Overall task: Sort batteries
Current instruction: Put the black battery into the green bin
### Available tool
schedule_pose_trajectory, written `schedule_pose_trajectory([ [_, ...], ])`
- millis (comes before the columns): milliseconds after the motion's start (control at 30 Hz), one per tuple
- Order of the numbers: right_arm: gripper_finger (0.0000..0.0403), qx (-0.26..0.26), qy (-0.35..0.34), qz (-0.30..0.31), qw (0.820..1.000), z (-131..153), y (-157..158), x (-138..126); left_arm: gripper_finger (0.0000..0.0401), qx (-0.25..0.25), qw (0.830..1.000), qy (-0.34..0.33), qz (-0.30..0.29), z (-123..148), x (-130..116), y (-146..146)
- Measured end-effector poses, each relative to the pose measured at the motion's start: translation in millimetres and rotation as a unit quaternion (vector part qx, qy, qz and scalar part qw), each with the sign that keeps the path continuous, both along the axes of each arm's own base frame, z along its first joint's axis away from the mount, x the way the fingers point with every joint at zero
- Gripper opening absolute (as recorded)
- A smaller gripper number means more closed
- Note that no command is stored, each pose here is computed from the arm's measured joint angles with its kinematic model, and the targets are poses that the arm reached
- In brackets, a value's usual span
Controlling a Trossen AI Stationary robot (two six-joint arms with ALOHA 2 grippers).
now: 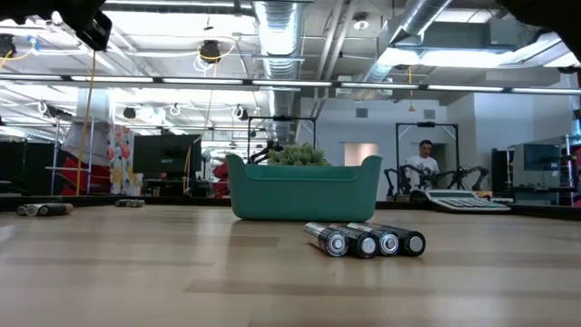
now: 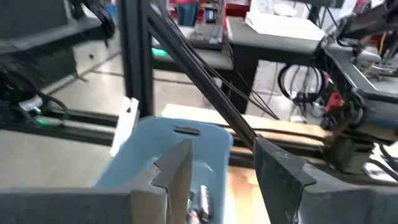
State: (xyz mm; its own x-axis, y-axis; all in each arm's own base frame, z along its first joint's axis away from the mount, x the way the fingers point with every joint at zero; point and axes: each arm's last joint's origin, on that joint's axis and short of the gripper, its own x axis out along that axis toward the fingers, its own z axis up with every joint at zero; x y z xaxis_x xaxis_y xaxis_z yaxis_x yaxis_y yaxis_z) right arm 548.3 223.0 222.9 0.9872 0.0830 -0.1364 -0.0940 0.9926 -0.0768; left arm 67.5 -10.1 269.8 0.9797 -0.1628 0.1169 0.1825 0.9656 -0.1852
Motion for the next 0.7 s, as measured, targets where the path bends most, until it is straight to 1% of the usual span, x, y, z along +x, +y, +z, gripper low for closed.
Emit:
schedule_pose_trajectory([
  [133,0.018,-0.022,0.001,-0.007,1.0,3,-8,2,0.0165,0.003,1.0,0.0,0.004,0,0,0],
  [267,0.018,-0.021,0.0,-0.013,1.0,15,-19,-1,0.0165,0.007,1.0,-0.001,0.008,0,0,0],
  [367,0.018,-0.02,-0.004,-0.017,1.0,10,-27,-9,0.0165,0.006,1.0,0.0,0.011,0,0,1],
  [467,0.0179,-0.013,-0.019,-0.021,1.0,5,-39,-28,0.0165,0.01,1.0,-0.001,0.021,0,0,1],
  [567,0.0179,0.019,-0.046,-0.029,0.998,9,-55,-57,0.0165,0.012,1.0,0.001,0.026,0,1,1],
  [633,0.0179,0.029,-0.038,-0.048,0.998,3,-64,-77,0.0165,0.013,1.0,0.006,0.026,-1,2,1],
  [700,0.0179,0.031,-0.017,-0.061,0.998,-9,-70,-97,0.0165,0.014,0.999,0.012,0.032,-2,4,1],
])
